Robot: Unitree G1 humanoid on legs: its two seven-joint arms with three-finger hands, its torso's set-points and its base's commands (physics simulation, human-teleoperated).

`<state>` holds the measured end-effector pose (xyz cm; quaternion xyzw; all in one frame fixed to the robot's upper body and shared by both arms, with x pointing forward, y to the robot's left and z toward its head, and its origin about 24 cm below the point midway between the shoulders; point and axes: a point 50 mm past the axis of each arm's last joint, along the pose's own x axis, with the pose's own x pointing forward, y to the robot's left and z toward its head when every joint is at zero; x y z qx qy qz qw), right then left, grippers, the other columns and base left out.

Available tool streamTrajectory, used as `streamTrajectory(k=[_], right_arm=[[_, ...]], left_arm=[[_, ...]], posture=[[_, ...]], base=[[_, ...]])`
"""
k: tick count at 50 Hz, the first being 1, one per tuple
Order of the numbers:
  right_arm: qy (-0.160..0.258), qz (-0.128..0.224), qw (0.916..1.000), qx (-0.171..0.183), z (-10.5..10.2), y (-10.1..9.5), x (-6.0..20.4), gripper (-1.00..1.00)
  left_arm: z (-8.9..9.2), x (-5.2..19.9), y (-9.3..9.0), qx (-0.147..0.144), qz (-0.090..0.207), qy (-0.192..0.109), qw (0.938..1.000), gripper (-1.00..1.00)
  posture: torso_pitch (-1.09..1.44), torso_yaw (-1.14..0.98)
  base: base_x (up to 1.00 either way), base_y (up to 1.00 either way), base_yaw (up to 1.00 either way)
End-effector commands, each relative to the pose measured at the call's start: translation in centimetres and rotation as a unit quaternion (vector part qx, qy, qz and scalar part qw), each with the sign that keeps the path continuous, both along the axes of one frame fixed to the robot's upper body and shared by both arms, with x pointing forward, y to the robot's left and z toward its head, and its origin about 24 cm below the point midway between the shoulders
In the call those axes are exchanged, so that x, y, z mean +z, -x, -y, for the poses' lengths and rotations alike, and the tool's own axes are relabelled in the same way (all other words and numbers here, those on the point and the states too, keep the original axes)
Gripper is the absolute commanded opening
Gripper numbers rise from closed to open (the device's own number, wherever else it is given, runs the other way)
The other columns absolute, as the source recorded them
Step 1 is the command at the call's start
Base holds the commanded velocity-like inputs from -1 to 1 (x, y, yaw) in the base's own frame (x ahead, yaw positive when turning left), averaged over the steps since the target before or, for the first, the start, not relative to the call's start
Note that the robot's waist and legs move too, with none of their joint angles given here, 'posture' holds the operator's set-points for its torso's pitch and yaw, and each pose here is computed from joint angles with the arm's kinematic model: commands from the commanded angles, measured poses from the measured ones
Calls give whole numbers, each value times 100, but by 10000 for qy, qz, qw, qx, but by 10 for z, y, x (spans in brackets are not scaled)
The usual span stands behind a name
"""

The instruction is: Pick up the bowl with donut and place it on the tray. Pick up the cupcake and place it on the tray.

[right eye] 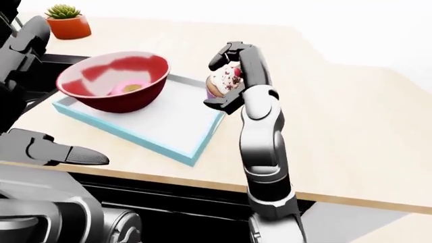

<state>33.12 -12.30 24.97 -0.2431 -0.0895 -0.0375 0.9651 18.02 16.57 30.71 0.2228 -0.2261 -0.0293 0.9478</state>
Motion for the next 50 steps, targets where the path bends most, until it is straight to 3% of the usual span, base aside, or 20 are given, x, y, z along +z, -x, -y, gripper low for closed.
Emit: streamTrajectory(k=[1, 21, 43, 46, 50], right_arm=[[23, 564, 9984, -9, -6, 4, 19, -100], [5, 624, 9978, 225, -42, -6, 1, -100], [103, 362, 9974, 619, -74, -7, -28, -100], [113, 328, 9974, 637, -76, -8, -31, -72], [132, 290, 9972, 677, -80, -9, -35, -48]], left_arm=[[4, 5, 1, -37, 208, -135, 9997, 100], [4, -7, -5, -98, 161, -85, 9998, 100], [3, -4, -4, -116, 172, -35, 9998, 100], [3, -6, -4, -113, 170, -33, 9998, 100], [3, -5, -4, -110, 170, -24, 9998, 100]], posture=[[-19, 0], [-19, 0], [-19, 0], [-19, 0], [-19, 0]], base=[[0, 0, 0], [0, 0, 0], [0, 0, 0], [0, 0, 0], [0, 0, 0]])
